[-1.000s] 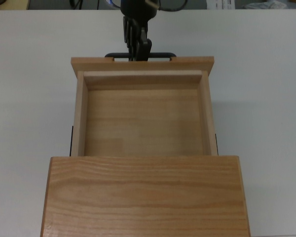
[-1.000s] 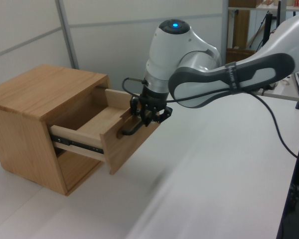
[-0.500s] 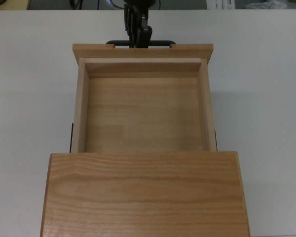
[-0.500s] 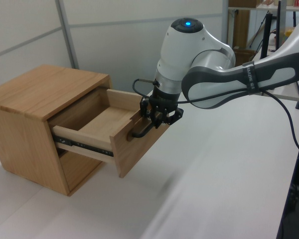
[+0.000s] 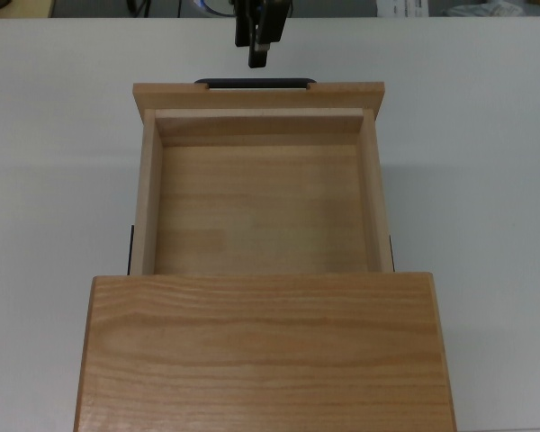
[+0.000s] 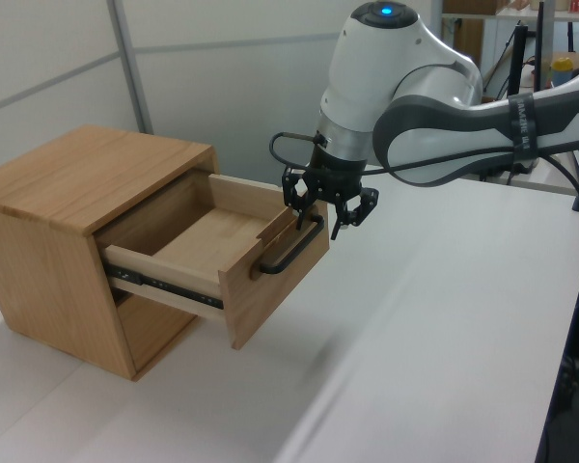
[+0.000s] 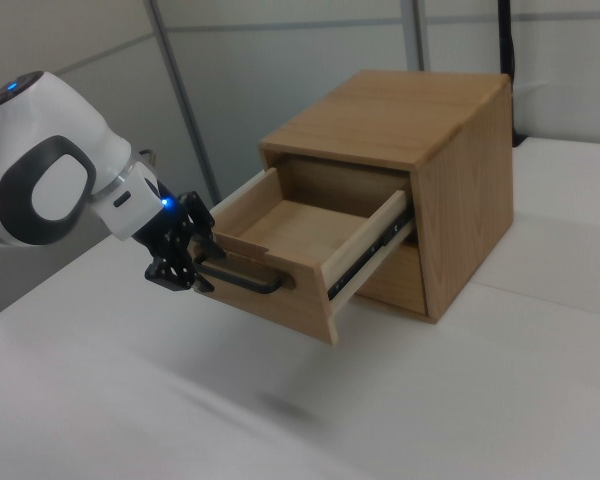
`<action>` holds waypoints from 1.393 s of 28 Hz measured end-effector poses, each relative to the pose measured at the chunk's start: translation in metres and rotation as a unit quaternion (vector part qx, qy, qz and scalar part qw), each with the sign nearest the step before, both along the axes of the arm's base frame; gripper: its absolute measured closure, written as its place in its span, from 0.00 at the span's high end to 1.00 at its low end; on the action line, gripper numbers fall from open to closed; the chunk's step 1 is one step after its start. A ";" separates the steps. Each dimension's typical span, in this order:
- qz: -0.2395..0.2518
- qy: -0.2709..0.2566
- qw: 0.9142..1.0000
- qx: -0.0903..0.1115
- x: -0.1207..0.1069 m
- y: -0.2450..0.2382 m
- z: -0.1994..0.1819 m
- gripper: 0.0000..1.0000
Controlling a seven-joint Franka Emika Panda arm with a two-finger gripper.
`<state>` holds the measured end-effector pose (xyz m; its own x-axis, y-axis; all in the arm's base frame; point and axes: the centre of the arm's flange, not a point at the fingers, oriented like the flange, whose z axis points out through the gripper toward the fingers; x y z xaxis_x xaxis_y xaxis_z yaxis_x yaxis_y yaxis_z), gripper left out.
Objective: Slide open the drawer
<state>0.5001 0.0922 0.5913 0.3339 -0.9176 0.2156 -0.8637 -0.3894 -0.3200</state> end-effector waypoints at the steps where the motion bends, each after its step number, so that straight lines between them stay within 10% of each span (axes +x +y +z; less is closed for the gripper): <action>1: 0.003 0.000 1.000 0.000 0.000 0.000 0.000 0.59; 11: 0.099 0.036 0.994 -0.016 -0.005 0.002 -0.004 1.00; 17: 0.219 0.057 0.974 -0.028 -0.009 -0.003 0.009 1.00; 22: 0.354 0.092 0.929 -0.056 -0.017 -0.007 0.022 1.00; 30: 0.536 0.129 0.829 -0.097 -0.026 -0.014 0.026 1.00; 39: 0.577 0.160 0.796 -0.094 -0.019 -0.036 0.030 1.00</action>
<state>0.4811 0.0560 0.6214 0.9959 0.0773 0.0466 0.0773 -0.9970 0.0015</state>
